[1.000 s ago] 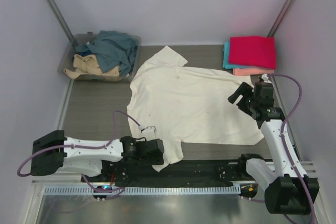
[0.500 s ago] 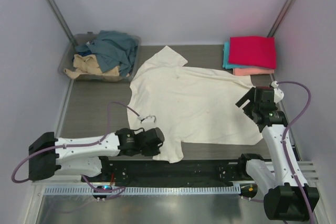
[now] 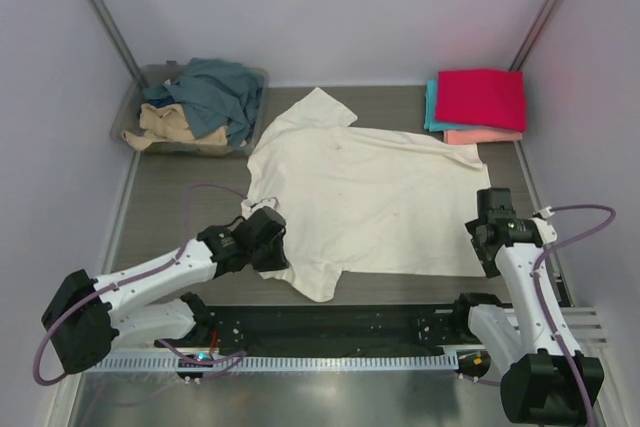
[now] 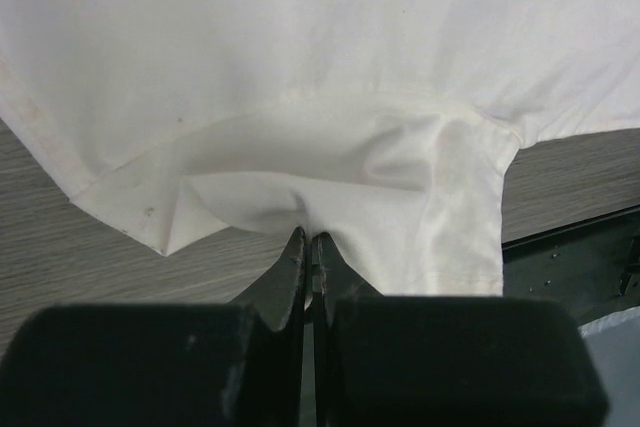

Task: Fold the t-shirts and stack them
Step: Fold the tshirt

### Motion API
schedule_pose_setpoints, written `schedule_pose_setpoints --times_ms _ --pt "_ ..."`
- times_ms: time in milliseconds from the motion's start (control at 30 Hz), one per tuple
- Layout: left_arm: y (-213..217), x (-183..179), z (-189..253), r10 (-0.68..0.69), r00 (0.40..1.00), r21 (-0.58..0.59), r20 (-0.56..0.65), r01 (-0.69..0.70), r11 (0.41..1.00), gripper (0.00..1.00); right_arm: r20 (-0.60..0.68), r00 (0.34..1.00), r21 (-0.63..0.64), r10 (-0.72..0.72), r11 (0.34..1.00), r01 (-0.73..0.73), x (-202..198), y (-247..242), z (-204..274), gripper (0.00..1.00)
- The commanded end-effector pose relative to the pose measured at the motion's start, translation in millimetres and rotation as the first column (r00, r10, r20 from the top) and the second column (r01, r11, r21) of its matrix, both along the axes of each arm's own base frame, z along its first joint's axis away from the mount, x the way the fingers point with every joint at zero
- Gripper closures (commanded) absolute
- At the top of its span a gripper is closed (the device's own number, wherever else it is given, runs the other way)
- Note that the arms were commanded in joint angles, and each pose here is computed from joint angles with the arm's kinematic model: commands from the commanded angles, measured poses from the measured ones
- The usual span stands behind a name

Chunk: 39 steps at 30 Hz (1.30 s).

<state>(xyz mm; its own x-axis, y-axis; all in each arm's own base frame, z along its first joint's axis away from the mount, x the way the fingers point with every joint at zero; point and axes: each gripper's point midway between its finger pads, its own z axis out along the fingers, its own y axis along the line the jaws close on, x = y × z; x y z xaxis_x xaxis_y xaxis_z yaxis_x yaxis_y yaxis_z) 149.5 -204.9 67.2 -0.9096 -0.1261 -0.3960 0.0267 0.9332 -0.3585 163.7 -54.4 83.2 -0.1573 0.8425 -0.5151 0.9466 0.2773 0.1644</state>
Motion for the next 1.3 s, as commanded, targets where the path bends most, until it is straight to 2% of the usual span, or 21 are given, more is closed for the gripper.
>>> schedule_pose_setpoints --times_ms 0,67,167,200,267,433,467,633,667,733,767,1033,1133,1267 --pt "-6 4 0 -0.055 0.998 -0.056 0.002 0.055 0.997 1.0 0.008 0.995 -0.04 -0.099 0.994 0.099 2 -11 -4 0.18" --pt "-6 8 1 -0.064 0.998 -0.059 0.007 0.065 0.996 1.0 0.001 0.995 -0.003 -0.101 0.995 0.101 6 -5 -10 0.2" --pt "-5 12 4 -0.069 0.998 -0.078 -0.014 0.068 0.995 1.0 0.013 0.997 0.08 -0.075 0.994 0.073 11 10 -24 0.35" --pt "-3 16 5 -0.063 0.998 -0.076 -0.011 0.062 0.995 1.0 0.005 0.998 0.098 -0.069 0.993 0.068 9 14 -30 0.43" --pt "-1 18 9 -0.058 0.998 -0.08 -0.008 0.057 0.995 1.0 0.016 0.999 0.142 -0.038 0.989 0.035 12 25 -35 0.47" --pt "3 26 13 -0.025 1.0 -0.085 0.002 0.025 0.996 1.0 -0.031 0.999 0.234 0.032 0.972 -0.024 1 53 -66 0.49" --pt "4 27 11 -0.02 1.0 -0.08 0.0 0.019 0.997 1.0 -0.027 0.999 0.245 0.039 0.969 -0.031 2 58 -71 0.53" --pt "6 25 10 0.003 1.0 -0.082 -0.011 -0.004 0.997 1.0 -0.03 0.997 0.175 0.076 0.982 -0.069 5 55 -75 0.69" --pt "7 25 11 0.004 1.0 -0.082 -0.009 -0.005 0.997 1.0 -0.033 0.996 0.17 0.077 0.983 -0.07 5 54 -75 0.79" --pt "12 24 13 0.012 1.0 -0.072 -0.007 -0.012 0.997 1.0 -0.026 0.996 0.162 0.085 0.984 -0.08 6 53 -74 0.94" --pt "13 24 15 0.012 1.0 -0.07 -0.001 -0.012 0.997 1.0 -0.02 0.996 0.161 0.088 0.984 -0.083 6 53 -73 0.98" --pt "31 29 59 0.039 0.997 -0.025 0.067 -0.038 0.999 1.0 0.074 0.979 0.149 0.188 0.969 -0.197 15 57 -35 0.99" --pt "38 38 78 0.046 0.993 -0.005 0.108 -0.045 0.999 1.0 0.113 0.974 0.078 0.196 0.976 -0.205 20 46 -10 0.99" --pt "38 56 85 0.044 0.993 0.016 0.112 -0.047 0.999 1.0 0.127 0.952 0.002 0.277 0.96 -0.279 36 41 14 0.99"
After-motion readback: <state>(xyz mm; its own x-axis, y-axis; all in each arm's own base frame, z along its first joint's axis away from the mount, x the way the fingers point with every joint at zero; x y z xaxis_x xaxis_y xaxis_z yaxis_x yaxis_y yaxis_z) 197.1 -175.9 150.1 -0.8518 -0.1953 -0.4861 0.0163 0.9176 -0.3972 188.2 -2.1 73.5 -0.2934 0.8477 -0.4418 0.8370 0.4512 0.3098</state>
